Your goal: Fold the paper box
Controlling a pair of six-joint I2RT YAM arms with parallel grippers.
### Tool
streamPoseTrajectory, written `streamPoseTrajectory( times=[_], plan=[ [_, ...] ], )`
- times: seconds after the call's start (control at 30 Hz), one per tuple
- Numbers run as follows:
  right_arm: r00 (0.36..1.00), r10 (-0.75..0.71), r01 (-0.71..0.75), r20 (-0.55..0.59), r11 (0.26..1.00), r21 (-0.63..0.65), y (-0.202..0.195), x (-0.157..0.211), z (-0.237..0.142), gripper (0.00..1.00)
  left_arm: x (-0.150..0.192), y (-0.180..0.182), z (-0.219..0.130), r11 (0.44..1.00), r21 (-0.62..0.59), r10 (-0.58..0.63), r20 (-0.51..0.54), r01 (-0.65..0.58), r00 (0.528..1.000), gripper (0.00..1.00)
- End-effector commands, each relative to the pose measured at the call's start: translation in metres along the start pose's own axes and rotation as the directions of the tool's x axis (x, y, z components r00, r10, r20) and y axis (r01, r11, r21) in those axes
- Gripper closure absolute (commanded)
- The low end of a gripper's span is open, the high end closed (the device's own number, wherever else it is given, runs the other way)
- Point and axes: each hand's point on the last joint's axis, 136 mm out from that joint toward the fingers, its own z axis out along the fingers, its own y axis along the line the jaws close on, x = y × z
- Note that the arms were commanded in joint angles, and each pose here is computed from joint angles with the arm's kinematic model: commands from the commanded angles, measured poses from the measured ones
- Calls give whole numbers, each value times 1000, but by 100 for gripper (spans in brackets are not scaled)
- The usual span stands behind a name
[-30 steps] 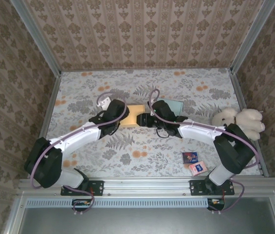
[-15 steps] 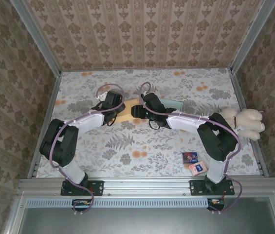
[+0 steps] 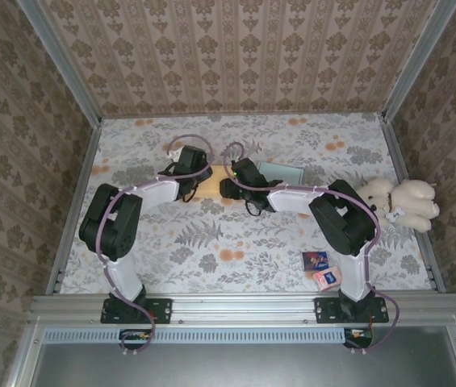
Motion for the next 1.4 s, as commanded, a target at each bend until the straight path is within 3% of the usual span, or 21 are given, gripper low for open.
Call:
streamPoseTrajectory(
  times=[0.0, 0.33, 0.57, 0.8, 1.0, 1.23, 1.37],
  plan=[
    [997, -30, 36, 73, 995, -88, 29, -14, 1, 47, -10, -28, 5, 995, 98, 18, 23, -20, 1000, 35],
    [996, -29, 34, 85, 997, -62, 21, -12, -6, 41, -14, -8, 8, 1000, 14, 21, 35, -22, 999, 25],
    [995, -20, 24, 93, 999, -42, 14, -11, -18, 32, -34, 1, -13, 999, -39, 38, 90, -35, 995, 18],
    [994, -14, 17, 108, 1000, -22, 6, -8, -36, 31, -42, 16, -36, 995, -96, 31, 118, -19, 993, 15],
    [992, 0, 4, 125, 1000, -31, 2, -6, -60, 31, -37, 22, -57, 998, -66, 15, 119, -7, 993, 15],
    [989, 7, -3, 146, 1000, -26, -4, 0, -89, 30, -27, 22, -91, 992, 34, 115, 128, -120, 985, 14],
    [987, 14, -13, 161, 1000, -13, -12, 5, -105, 28, -20, 25, -121, 977, 93, 171, 185, -191, 968, 13]
  ],
)
